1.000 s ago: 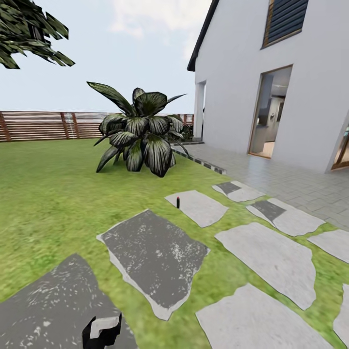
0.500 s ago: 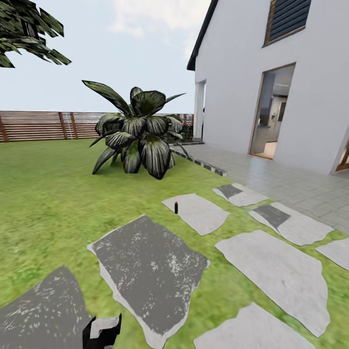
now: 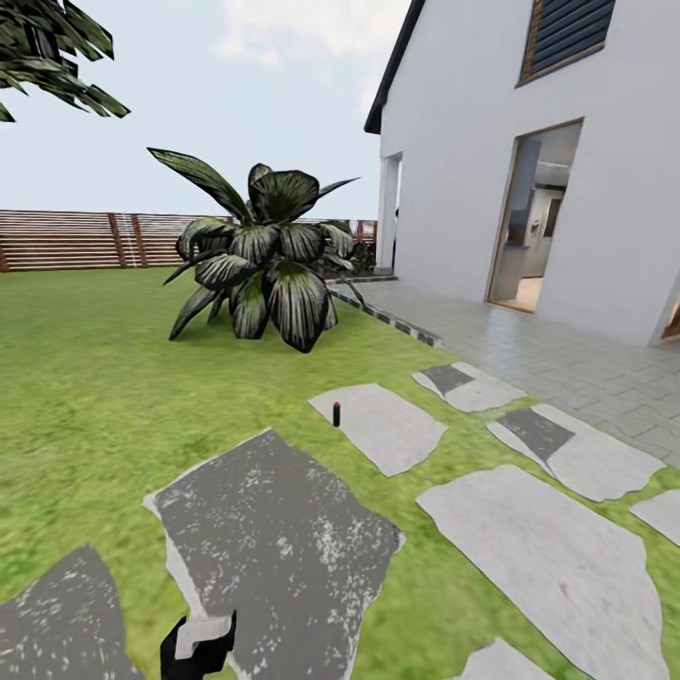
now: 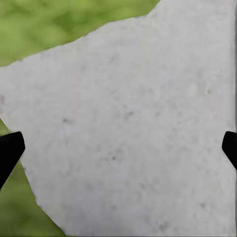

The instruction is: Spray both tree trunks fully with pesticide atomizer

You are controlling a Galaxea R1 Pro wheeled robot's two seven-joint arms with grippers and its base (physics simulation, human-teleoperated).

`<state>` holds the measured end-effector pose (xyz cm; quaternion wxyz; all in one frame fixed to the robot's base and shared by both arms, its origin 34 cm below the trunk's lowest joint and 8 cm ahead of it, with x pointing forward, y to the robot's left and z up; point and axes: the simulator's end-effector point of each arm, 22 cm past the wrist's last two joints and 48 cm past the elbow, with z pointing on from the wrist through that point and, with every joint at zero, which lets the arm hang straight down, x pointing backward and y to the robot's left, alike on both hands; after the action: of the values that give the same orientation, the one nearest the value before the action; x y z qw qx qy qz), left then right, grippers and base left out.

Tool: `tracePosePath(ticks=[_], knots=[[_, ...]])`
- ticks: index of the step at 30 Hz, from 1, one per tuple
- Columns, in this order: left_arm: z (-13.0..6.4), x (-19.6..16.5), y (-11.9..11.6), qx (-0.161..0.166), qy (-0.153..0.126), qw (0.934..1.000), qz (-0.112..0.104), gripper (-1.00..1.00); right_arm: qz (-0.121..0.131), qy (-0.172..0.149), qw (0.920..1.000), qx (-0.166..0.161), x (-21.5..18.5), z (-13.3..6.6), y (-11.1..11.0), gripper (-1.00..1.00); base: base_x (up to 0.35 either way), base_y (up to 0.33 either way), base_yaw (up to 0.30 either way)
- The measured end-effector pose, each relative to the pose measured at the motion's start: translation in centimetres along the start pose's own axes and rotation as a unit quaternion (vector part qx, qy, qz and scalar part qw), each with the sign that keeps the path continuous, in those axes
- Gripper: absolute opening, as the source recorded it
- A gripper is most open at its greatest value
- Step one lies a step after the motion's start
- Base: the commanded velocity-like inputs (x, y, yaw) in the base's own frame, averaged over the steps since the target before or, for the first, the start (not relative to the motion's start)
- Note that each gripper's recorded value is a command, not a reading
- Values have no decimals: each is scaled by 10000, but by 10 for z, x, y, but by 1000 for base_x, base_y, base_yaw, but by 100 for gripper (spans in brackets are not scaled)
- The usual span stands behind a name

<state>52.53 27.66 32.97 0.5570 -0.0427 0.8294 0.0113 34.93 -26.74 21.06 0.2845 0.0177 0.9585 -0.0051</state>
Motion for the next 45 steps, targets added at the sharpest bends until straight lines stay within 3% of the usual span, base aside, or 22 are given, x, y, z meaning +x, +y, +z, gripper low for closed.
tracePosePath(ticks=[45], knots=[[0, 1, -1, 2, 8, 10000, -4, 100, 0, -7, 10000, 4, -1, 0, 0, 100, 299, -186, 22]])
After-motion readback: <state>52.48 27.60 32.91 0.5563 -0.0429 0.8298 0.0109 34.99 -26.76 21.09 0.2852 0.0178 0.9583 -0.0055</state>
